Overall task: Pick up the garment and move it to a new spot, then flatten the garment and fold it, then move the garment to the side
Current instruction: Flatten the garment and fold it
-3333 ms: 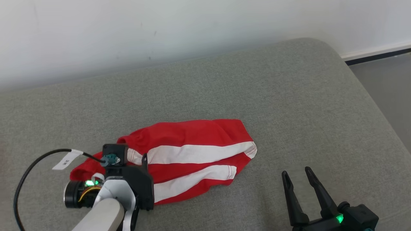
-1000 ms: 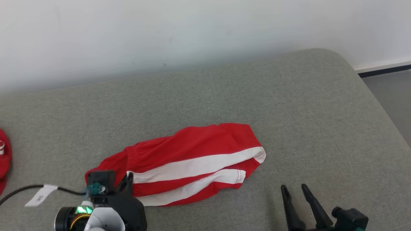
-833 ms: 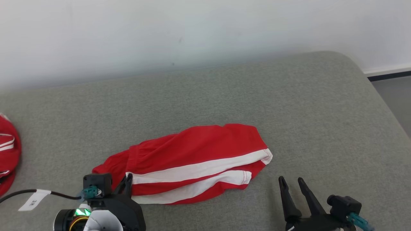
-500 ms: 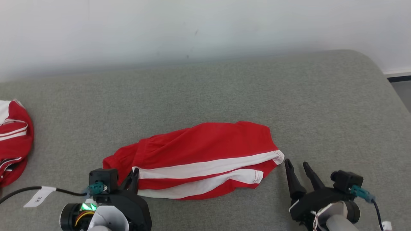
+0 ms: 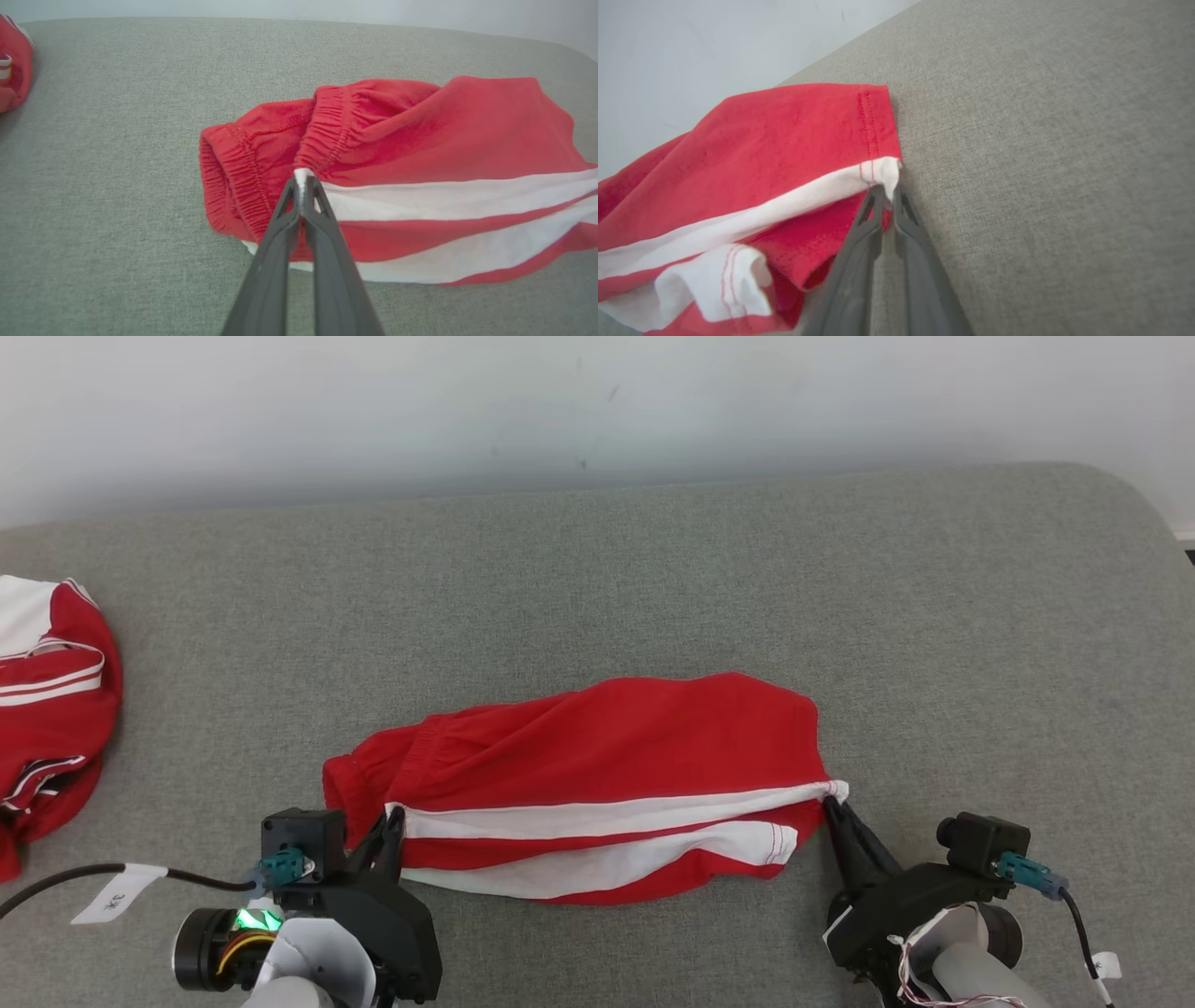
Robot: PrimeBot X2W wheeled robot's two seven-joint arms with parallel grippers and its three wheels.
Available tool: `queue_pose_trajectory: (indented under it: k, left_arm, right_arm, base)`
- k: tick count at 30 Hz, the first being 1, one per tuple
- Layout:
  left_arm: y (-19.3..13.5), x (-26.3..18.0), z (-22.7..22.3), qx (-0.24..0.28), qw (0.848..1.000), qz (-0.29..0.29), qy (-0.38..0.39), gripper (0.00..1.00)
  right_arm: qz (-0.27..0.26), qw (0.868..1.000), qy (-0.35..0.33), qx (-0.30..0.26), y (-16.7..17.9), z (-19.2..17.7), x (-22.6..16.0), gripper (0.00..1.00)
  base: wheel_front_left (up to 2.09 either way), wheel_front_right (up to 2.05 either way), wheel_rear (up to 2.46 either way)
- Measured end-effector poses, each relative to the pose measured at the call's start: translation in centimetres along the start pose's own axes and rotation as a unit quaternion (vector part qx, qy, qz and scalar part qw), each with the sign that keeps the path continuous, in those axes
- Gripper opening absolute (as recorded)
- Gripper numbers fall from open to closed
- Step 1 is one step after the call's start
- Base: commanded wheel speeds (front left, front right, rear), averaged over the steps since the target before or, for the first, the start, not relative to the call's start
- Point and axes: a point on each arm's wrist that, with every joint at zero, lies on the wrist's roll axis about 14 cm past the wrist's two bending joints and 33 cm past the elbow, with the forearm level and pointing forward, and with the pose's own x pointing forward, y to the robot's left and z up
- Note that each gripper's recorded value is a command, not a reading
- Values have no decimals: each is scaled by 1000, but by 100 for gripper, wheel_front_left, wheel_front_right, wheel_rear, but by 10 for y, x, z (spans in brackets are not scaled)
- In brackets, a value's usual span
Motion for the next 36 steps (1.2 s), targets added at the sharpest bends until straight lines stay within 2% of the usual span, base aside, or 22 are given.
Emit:
queue_pose_trajectory:
  k: [4, 8, 15, 18, 24, 29, 36]
  left_arm:
    - [3, 0, 1, 1, 1000, 3, -2, 0]
    - [1, -2, 19, -12, 999, -4, -38, 0]
    - [-26, -14, 88, -66, 985, -77, -136, 0]
    - [-41, -26, 128, -86, 974, -116, -177, 0]
    - [-74, -56, 203, -98, 946, -188, -244, 0]
    - [-101, -80, 243, -93, 929, -236, -269, 0]
    - [-135, -100, 268, -86, 917, -285, -264, 0]
  right_arm:
    - [15, 1000, -10, 0, 6, 8, 1, 0]
    - [33, 999, -40, -16, 11, 32, -3, 0]
    - [73, 986, -141, -48, 28, 105, -23, 0]
    - [98, 974, -195, -57, 43, 145, -38, 0]
    - [132, 938, -305, -101, 63, 234, -80, 0]
    - [150, 916, -348, -132, 73, 272, -113, 0]
    - [148, 888, -396, -182, 73, 323, -157, 0]
  base:
    - [0, 0, 0]
    - [0, 0, 0]
    - [0, 0, 0]
    - [0, 0, 0]
    - [0, 0, 0]
    - [0, 0, 0]
    - [0, 0, 0]
